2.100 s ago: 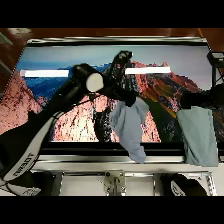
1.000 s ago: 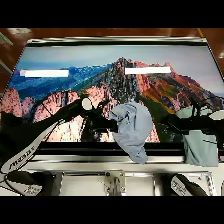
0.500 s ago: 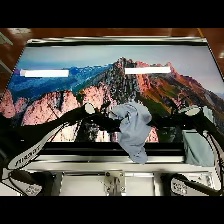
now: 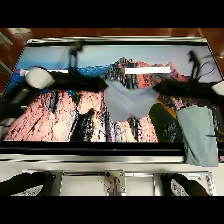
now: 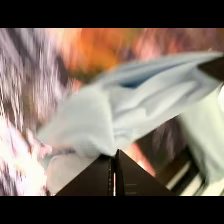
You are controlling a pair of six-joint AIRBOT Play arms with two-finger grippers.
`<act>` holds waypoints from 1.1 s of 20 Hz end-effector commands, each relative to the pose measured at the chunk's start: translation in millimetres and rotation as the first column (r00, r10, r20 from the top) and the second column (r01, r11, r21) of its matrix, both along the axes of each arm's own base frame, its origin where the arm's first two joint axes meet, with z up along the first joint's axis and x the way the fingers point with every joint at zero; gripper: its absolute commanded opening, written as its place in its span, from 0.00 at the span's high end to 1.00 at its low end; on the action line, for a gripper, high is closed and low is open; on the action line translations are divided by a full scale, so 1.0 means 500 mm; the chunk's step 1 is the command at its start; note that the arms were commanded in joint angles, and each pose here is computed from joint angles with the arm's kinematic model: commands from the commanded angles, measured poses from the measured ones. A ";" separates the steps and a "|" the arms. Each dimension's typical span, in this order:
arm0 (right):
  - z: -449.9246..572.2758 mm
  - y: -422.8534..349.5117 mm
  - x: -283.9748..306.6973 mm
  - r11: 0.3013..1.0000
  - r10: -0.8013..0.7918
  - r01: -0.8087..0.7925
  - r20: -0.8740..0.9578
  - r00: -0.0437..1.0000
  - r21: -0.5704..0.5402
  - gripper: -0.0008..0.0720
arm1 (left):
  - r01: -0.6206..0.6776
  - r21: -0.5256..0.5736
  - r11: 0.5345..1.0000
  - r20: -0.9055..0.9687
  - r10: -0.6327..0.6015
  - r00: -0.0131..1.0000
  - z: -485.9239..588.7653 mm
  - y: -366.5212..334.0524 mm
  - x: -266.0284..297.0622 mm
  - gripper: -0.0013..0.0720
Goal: Fold the shirts.
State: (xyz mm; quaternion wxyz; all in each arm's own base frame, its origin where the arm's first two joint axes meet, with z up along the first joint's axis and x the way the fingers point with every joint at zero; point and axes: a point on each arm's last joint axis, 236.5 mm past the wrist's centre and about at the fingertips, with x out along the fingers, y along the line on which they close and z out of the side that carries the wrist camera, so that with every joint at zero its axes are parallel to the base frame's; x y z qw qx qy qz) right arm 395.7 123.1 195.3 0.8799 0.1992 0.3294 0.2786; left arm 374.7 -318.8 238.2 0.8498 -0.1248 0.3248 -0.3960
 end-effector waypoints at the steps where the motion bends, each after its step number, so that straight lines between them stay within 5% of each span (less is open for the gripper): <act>1: 0.349 0.031 -0.095 0.997 -0.039 0.013 0.384 0.923 0.070 0.90 | -0.038 -0.163 0.986 0.379 0.098 0.920 0.363 0.090 -0.074 0.93; 4: 0.474 0.043 -0.190 0.997 -0.039 0.001 0.511 0.859 0.075 0.90 | -0.019 -0.228 0.974 0.498 0.133 0.857 0.494 0.128 -0.139 0.93; 7: 0.457 0.032 -0.224 0.999 -0.039 0.031 0.468 0.883 0.025 0.90 | -0.075 -0.108 0.991 0.478 0.118 0.870 0.447 0.152 -0.136 0.93; 9: 0.377 0.027 -0.228 0.998 -0.008 0.026 0.326 0.945 -0.050 0.90 | -0.116 0.077 0.990 0.351 0.082 0.933 0.329 0.170 -0.116 0.93; 13: 0.165 0.010 -0.239 0.976 0.077 -0.096 -0.103 0.992 -0.195 0.90 | -0.053 0.393 0.918 0.047 0.038 0.998 0.078 0.199 -0.098 0.93; 18: -0.116 0.006 -0.190 0.967 0.065 -0.173 -0.478 0.876 -0.186 0.90 | 0.090 0.531 0.842 -0.277 0.073 0.958 -0.213 0.204 -0.102 0.93; 22: -0.359 0.095 -0.134 0.956 0.050 -0.207 -0.575 0.817 -0.210 0.89 | 0.159 0.575 0.803 -0.426 0.127 0.896 -0.380 0.218 -0.116 0.93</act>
